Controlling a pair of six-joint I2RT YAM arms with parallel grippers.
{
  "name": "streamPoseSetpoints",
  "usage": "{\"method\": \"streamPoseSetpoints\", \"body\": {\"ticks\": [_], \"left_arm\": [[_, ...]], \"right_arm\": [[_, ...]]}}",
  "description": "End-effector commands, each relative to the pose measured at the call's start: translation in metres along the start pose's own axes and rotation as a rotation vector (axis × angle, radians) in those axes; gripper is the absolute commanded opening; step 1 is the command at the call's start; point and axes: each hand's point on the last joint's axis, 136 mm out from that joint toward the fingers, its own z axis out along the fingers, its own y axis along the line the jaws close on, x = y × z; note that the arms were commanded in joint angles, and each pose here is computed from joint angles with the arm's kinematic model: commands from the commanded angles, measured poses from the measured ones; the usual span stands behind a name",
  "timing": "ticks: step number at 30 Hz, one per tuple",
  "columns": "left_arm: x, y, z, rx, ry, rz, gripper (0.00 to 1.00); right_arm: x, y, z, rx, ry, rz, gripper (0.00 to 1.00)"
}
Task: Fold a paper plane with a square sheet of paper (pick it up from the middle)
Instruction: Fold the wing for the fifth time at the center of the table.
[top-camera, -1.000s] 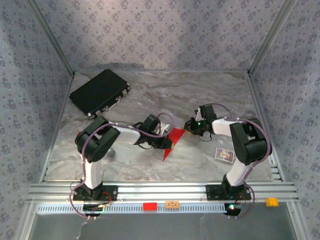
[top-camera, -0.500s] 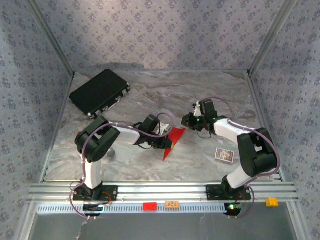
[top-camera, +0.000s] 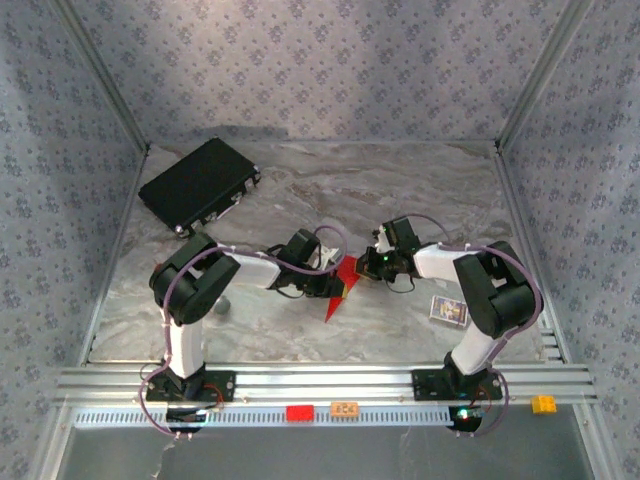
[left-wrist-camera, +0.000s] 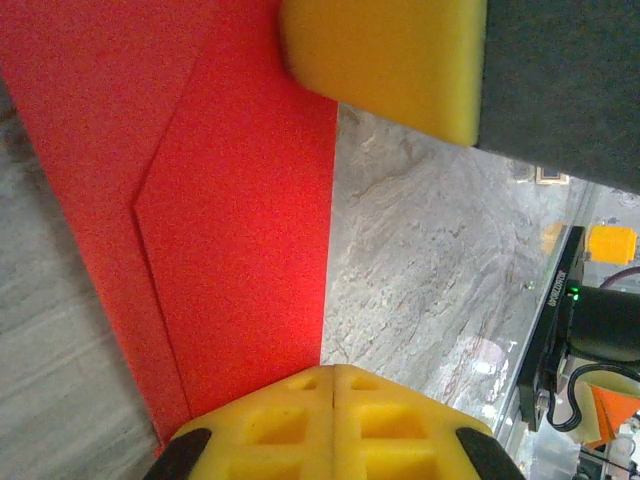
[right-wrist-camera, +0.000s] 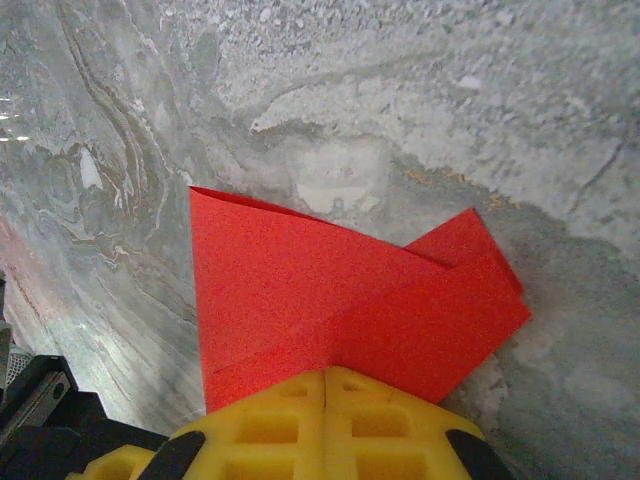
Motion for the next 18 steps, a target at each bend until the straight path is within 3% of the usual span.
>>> {"method": "streamPoseSetpoints", "body": {"ticks": [1, 6, 12, 18], "left_arm": [[0.008, 0.005, -0.007, -0.066, 0.033, -0.052, 0.03], [-0.015, -0.014, -0.004, -0.049, 0.009, -0.016, 0.05], [-0.027, -0.010, 0.012, -0.051, 0.011, -0.026, 0.08], [-0.006, 0.006, 0.020, -0.105, 0.065, -0.041, 0.09]], "right_arm": [[0.001, -0.022, 0.001, 0.079, -0.005, 0.027, 0.05], [0.002, -0.023, 0.002, 0.073, -0.006, 0.036, 0.04], [0.003, -0.025, 0.001, 0.072, -0.011, 0.044, 0.04], [0.003, -0.029, 0.002, 0.077, -0.010, 0.055, 0.05]]}}
